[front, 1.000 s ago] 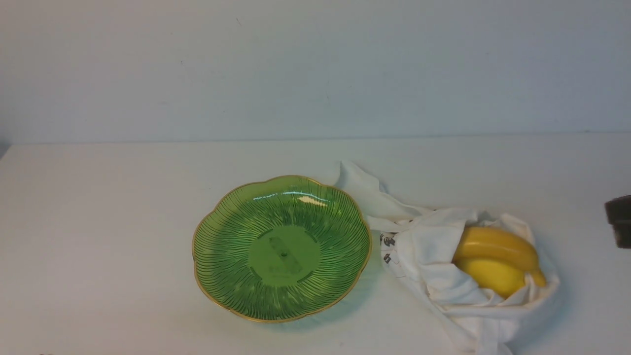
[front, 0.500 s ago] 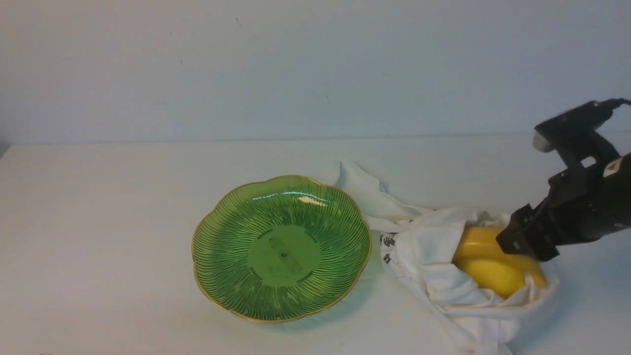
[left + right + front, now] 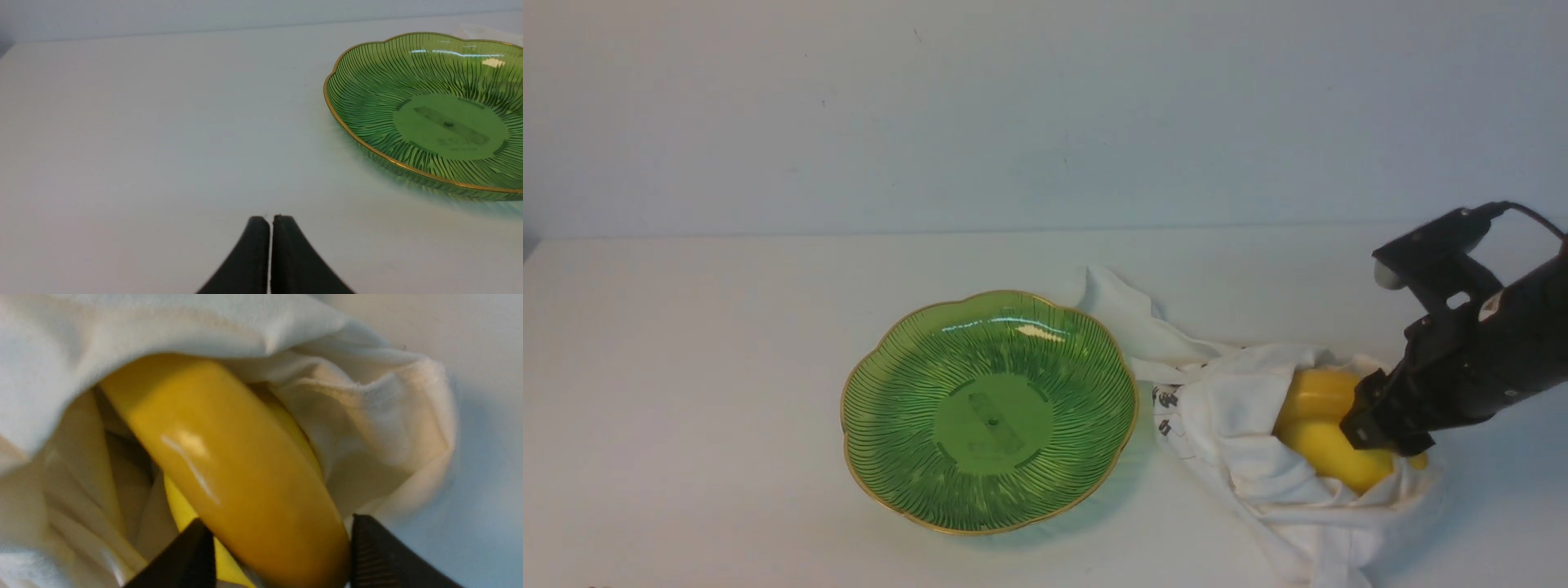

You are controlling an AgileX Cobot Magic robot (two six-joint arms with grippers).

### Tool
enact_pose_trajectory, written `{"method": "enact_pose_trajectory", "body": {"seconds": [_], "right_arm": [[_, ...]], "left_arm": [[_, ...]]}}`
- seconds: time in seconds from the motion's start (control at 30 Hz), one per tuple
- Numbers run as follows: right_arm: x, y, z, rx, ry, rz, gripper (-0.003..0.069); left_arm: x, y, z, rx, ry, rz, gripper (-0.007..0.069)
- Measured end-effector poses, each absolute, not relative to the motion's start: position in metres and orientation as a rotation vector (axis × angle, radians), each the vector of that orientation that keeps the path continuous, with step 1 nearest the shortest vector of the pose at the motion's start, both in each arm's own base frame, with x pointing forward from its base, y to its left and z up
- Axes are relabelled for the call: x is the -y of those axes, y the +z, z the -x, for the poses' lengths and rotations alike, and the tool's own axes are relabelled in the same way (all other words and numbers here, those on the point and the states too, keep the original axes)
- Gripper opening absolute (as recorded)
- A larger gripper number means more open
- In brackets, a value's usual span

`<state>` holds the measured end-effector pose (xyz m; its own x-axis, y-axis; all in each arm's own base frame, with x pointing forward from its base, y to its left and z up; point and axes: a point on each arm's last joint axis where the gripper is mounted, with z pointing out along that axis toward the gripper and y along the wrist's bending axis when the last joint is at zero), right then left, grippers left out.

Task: Take the fruit out of the cloth bag on the white table and place them on a plate.
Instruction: 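Reach into the bag and grasp the banana with the right gripper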

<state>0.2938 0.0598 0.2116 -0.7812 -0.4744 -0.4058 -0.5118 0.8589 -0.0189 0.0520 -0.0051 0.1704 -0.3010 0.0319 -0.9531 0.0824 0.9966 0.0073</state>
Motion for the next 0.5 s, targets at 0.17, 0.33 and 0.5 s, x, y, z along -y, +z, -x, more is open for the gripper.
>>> {"method": "enact_pose_trajectory", "body": {"seconds": [0.17,0.33,0.5], "right_arm": [[-0.06,0.212,-0.292,-2.657,0.133,0.751,0.0295],[-0.057,0.22,-0.284,-2.684,0.114,0.747,0.0295],[-0.053,0.243,-0.272,-2.708,0.099,0.722,0.0295]], "left_arm": [[0.005,0.17,-0.052,-1.877,-0.05,-0.083,-0.0008],[0.005,0.17,-0.052,-1.877,-0.05,-0.083,-0.0008],[0.005,0.17,-0.052,-1.877,-0.05,-0.083,-0.0008]]}}
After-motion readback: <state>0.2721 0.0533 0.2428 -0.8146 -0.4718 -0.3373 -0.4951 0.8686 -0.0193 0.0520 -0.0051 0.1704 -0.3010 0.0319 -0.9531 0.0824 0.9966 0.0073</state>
